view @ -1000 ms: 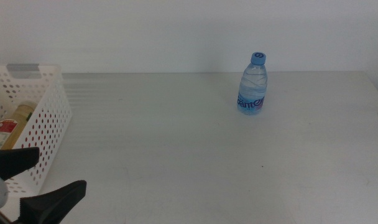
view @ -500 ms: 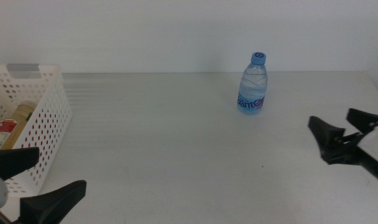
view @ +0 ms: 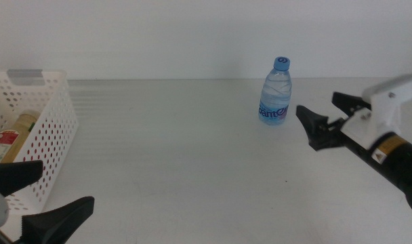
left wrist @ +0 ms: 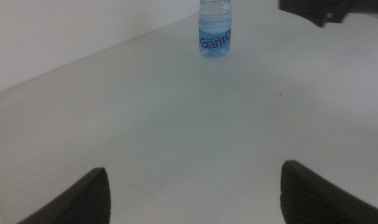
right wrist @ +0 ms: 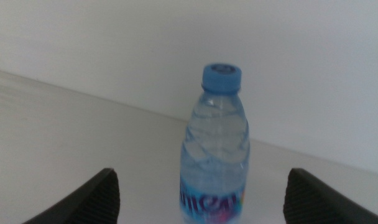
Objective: Use arms to grab the bottles and put them into the dustbin to the left of the table.
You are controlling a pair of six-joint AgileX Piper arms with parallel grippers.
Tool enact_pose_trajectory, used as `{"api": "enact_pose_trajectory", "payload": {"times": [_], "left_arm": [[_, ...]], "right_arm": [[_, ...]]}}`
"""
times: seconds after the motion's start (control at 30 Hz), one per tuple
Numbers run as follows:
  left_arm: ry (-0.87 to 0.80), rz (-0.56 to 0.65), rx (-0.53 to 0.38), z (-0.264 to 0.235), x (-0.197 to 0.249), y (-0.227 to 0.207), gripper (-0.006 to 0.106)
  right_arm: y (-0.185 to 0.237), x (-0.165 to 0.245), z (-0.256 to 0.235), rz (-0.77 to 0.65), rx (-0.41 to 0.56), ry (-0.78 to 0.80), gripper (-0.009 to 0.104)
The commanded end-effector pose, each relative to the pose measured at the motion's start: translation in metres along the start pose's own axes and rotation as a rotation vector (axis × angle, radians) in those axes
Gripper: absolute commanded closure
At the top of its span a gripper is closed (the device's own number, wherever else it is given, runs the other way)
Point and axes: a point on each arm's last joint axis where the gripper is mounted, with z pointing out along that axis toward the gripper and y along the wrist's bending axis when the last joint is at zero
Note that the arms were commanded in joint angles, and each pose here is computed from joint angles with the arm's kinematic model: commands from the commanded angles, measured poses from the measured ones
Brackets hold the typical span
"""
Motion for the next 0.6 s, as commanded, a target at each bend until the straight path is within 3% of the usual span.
{"api": "enact_pose_trajectory", "payload": {"times": [0.0, 0.17, 0.57], "left_arm": [[-0.096, -0.015, -0.002, -0.003, -0.015, 0.0, 0.01], [-0.096, -0.015, -0.002, -0.003, -0.015, 0.0, 0.01], [-0.096, -0.015, -0.002, -0.003, -0.015, 0.0, 0.01]], "right_arm": [[0.0, -0.025, 0.015, -0.031, -0.034, -0.147, 0.006], [-0.004, -0.019, 0.044, 0.017, -0.072, -0.101, -0.001], [-0.022, -0.017, 0.112, -0.039, -0.057, -0.036, 0.0]]}}
